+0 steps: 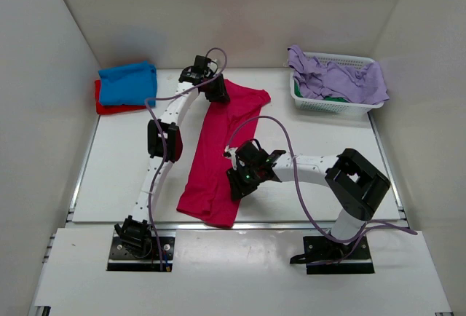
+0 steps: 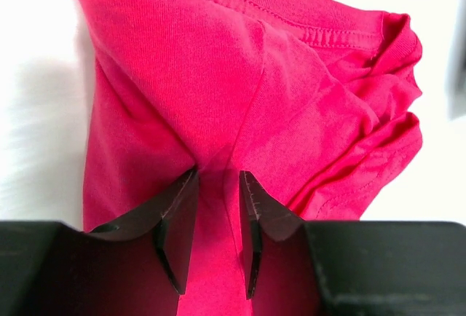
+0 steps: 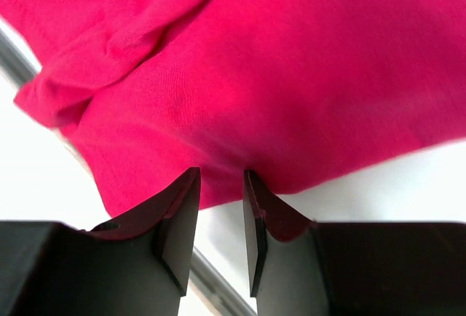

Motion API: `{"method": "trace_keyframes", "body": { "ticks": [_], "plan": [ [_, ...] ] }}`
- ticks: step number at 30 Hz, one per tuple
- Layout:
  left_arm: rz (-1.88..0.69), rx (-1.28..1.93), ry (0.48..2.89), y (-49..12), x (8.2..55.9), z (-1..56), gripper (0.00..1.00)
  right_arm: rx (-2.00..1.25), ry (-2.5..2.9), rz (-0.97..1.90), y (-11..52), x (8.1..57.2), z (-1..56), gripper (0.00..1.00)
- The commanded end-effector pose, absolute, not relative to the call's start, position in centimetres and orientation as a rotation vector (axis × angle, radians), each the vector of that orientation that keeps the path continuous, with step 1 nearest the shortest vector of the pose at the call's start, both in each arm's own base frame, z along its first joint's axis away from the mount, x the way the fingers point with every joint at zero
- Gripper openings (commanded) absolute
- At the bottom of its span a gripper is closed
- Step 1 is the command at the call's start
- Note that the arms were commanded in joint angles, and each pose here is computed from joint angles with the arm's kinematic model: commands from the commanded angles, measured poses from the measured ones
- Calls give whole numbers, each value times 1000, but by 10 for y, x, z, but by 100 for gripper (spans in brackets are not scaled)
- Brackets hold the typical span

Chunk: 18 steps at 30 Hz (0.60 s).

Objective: Fold and stack the t-shirts
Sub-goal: Rotate the tshirt 90 degrees

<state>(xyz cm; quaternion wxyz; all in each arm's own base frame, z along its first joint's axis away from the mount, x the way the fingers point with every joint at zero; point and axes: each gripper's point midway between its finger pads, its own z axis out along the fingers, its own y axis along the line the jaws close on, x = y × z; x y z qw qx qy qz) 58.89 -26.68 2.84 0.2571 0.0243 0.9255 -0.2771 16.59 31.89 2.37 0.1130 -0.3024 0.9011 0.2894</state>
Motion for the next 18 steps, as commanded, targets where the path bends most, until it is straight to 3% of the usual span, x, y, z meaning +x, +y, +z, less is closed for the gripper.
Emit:
{"method": "trace_keyframes", "body": {
  "ticks": [1,12,15,18],
  "plan": [
    [-670,-91,2547,-226,602,8,41,-948,2728,548,268,179,-1,28],
    [-739,-248,2392,-191,643,35,41,-996,2720,454,243,196,-5,30],
    [-882,-171,2346,-202,638,72,46,-1038,2642,448,249,208,6,40],
    [-870,-9,2197,-211,626,182,51,-1057,2534,445,259,226,31,53]
  ]
}}
